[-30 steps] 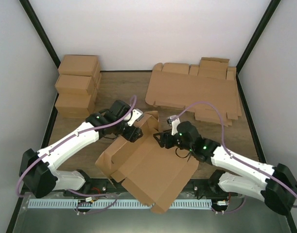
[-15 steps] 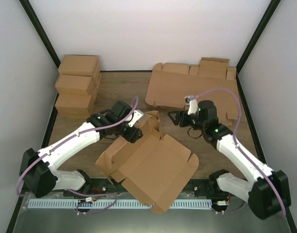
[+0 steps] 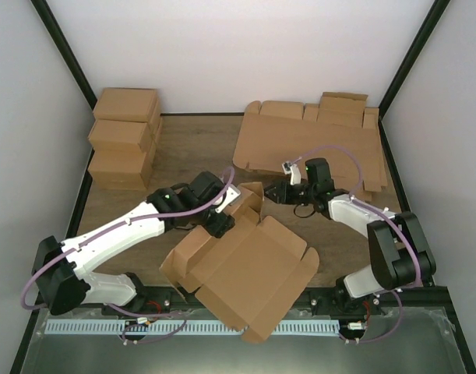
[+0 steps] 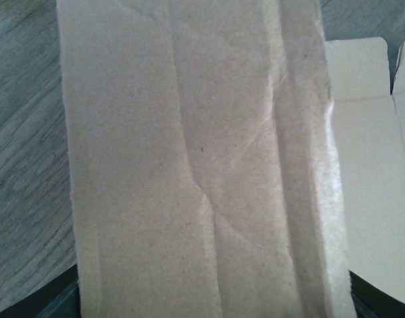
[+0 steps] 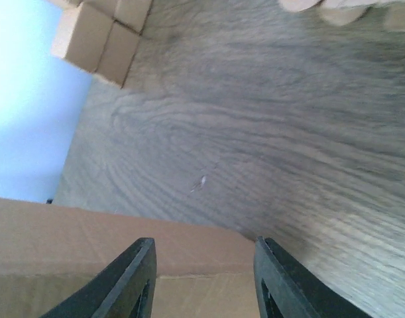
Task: Fold the paper box
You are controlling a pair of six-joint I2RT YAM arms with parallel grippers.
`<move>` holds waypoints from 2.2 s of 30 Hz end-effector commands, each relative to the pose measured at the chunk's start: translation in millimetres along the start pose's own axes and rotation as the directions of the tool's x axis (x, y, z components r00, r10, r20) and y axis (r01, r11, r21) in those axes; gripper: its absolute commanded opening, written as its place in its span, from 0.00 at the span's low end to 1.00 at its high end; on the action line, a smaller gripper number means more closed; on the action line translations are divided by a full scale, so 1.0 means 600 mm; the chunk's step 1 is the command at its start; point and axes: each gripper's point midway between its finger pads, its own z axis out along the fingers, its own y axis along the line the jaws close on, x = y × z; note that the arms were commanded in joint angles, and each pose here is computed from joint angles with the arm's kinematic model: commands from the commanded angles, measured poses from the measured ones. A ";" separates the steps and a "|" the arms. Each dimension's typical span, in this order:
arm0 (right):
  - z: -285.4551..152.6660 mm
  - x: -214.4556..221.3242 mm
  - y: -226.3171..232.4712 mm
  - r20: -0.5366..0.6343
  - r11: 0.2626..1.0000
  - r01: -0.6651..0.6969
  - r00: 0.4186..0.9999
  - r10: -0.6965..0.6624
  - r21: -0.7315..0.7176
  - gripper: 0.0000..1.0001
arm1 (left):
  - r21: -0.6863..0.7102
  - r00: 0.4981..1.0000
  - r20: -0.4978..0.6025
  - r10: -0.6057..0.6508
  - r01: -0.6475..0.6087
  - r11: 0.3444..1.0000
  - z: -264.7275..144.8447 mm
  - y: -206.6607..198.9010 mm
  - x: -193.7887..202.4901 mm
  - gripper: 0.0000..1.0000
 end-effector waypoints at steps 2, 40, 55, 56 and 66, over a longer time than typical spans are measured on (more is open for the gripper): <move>0.000 0.021 0.058 -0.023 0.980 0.113 0.993 -0.119 -0.161 0.42 | -0.055 1.000 -0.006 0.021 -0.021 0.998 -0.002 -0.010 -0.005 0.68; -0.039 0.110 0.093 0.302 0.841 0.540 0.807 -0.508 -0.032 0.82 | -0.041 0.994 -0.021 0.111 -0.112 0.993 0.007 -0.045 0.015 0.67; -0.017 0.125 0.122 0.320 0.715 0.699 0.677 -0.663 0.002 0.65 | -0.016 0.992 -0.022 0.123 -0.123 0.992 0.017 -0.057 0.011 0.67; -0.015 0.125 0.121 0.316 0.716 0.699 0.678 -0.664 0.004 0.63 | -0.016 0.992 -0.024 0.123 -0.123 0.992 0.017 -0.058 0.012 0.67; -0.010 0.088 0.089 0.324 0.740 0.654 0.674 -0.664 0.155 0.51 | 0.037 0.991 -0.011 0.135 -0.134 0.990 0.013 -0.077 0.015 0.67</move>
